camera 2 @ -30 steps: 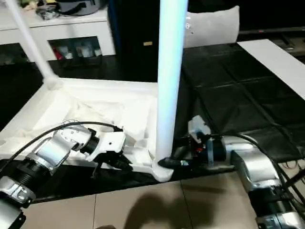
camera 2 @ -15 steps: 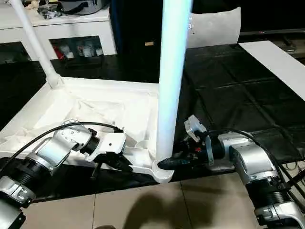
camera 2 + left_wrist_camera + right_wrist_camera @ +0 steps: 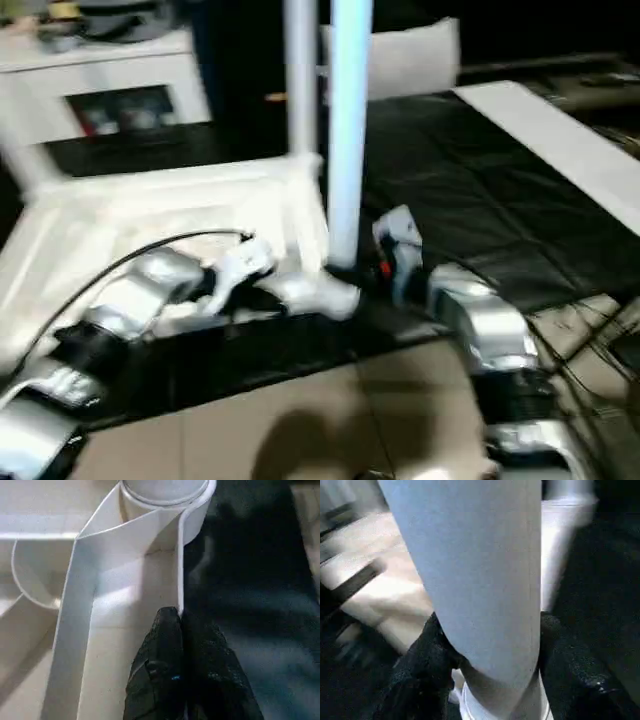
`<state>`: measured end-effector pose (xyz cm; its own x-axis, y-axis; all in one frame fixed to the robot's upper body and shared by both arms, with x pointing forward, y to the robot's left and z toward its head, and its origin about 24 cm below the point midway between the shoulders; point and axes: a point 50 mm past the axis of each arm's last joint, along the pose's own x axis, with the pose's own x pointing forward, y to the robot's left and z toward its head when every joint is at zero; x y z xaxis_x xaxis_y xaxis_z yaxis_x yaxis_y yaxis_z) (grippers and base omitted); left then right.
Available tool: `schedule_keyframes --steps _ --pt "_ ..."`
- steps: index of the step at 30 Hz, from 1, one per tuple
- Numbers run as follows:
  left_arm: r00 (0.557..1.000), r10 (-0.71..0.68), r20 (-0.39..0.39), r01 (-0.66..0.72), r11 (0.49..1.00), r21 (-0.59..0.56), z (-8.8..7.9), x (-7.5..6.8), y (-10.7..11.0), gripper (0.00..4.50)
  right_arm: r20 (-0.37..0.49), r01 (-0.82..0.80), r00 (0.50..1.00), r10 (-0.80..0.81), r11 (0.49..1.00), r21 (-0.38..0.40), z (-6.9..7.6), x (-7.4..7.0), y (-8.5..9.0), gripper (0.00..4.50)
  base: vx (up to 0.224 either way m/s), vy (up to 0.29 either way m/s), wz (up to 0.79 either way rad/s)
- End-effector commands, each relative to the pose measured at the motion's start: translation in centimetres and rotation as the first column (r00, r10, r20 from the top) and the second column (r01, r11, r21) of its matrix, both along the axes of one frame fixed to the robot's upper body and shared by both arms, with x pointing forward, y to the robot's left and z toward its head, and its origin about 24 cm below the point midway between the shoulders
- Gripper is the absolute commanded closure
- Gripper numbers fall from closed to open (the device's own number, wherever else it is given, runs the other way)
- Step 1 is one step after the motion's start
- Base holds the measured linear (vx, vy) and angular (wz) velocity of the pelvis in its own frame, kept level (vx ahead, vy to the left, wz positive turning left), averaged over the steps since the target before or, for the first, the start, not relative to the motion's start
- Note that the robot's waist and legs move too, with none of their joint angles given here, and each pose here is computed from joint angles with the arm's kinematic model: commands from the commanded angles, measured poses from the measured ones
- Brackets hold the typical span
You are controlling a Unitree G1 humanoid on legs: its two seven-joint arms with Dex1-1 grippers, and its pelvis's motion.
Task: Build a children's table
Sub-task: Rotate leg to tighten
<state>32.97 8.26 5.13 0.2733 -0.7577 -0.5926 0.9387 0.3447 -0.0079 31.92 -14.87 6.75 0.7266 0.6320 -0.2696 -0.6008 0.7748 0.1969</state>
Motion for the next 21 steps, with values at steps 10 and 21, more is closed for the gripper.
schedule_keyframes --steps 10,21 --pt "0.992 0.028 0.123 -0.028 1.0 -0.003 0.3 0.9 -1.4 4.5 0.094 0.165 0.983 -0.16 0.985 -0.054 -0.2 -0.2 1.3 1.44 0.0 0.0 0.0" --pt "0.983 0.017 0.184 0.004 0.994 -0.112 0.7 0.0 -0.6 3.72 0.163 0.14 0.979 -0.119 0.982 -0.124 0.2 -3.5 -2.6 0.5 0.0 0.0 0.0"
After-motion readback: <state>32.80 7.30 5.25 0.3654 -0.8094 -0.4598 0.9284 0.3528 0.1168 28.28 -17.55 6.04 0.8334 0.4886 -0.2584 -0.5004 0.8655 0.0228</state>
